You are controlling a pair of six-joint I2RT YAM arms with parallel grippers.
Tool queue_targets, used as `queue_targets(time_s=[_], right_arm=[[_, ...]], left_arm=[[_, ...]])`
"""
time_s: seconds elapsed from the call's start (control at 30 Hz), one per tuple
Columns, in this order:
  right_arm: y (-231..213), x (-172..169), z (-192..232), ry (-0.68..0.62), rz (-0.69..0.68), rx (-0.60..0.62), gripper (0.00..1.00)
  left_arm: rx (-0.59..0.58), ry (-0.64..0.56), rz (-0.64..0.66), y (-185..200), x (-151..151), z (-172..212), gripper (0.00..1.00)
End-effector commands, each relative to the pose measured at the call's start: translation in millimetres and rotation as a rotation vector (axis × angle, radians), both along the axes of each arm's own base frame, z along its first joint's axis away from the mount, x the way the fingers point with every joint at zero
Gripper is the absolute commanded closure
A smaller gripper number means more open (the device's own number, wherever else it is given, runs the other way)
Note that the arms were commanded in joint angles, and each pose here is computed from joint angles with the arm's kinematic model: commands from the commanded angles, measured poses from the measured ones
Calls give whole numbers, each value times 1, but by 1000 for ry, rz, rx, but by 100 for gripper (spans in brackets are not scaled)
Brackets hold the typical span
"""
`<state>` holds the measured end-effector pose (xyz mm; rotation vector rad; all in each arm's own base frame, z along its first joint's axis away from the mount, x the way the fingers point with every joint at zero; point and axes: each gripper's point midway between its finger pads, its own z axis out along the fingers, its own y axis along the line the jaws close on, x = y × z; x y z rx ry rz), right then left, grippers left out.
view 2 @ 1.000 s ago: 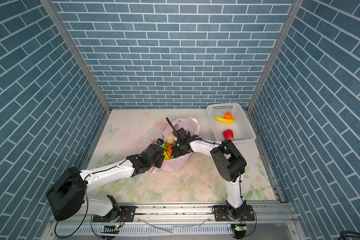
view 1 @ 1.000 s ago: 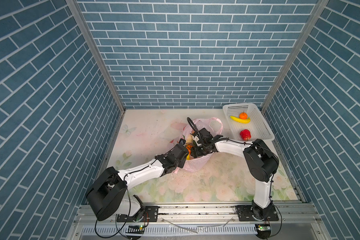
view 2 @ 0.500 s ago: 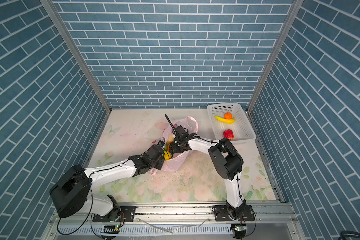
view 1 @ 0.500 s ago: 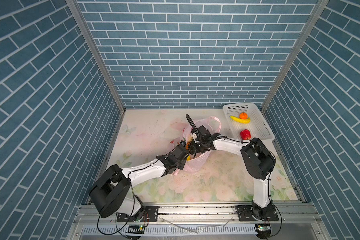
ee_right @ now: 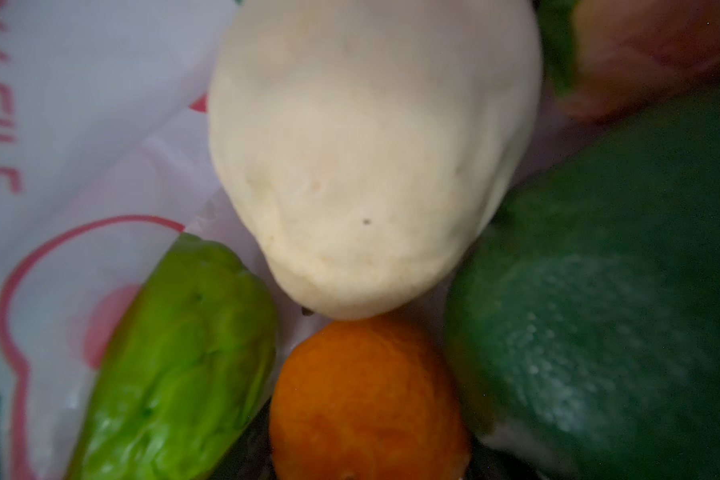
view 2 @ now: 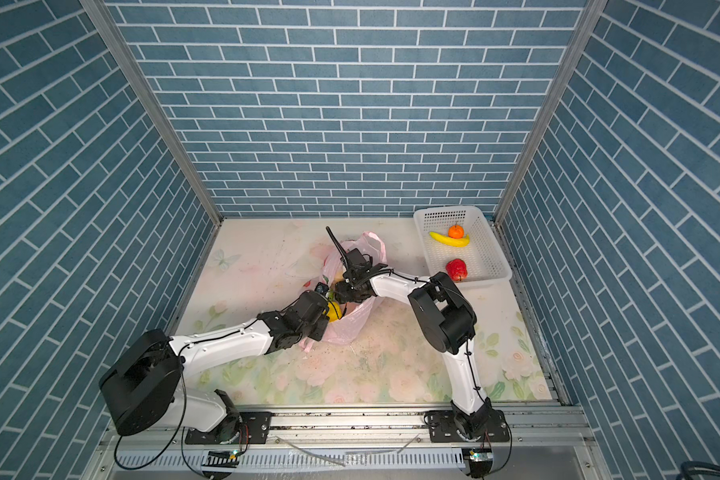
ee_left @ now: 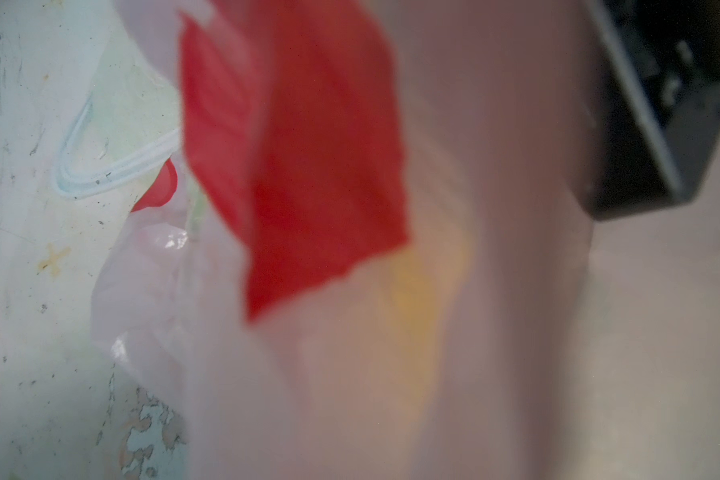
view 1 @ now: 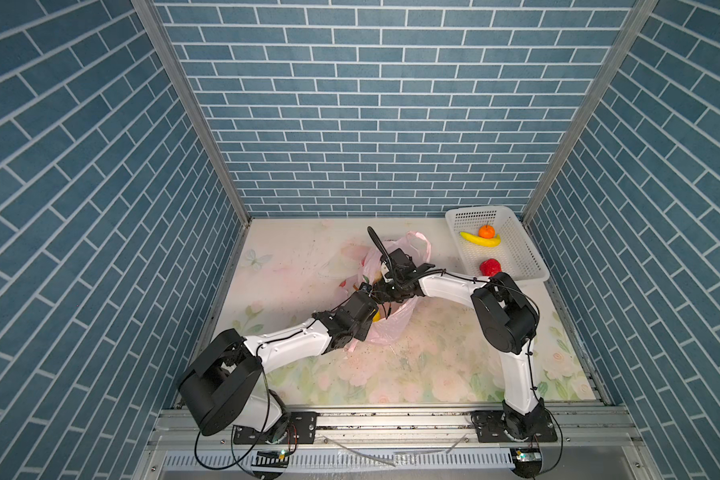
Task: Untie the knot of the plastic bag and take out the fruit
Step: 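Lower the right gripper into the bag and close on the orange, then lift the orange out and carry it to the white basket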
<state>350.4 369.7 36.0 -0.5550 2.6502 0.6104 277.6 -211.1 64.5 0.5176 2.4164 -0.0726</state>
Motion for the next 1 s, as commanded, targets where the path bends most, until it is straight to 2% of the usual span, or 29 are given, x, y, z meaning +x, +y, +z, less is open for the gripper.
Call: queue_targets(time_s=[0.0, 0.2, 0.33, 0.73, 0.97], right_arm=[[0, 3, 2, -10, -30, 1, 55], [-3, -1, 27, -31, -47, 53, 68], [-5, -5, 43, -40, -59, 81, 73], [-29, -38, 91, -26, -36, 96, 74], [-35, -60, 159, -68, 29, 182, 73]], left_arm=[[18, 24, -4, 5, -7, -8, 100], [20, 16, 0, 6, -6, -6, 100], [11, 8, 0, 5, -6, -3, 100], [13, -53, 18, 8, 2, 19, 100], [18, -69, 10, 5, 6, 29, 100]])
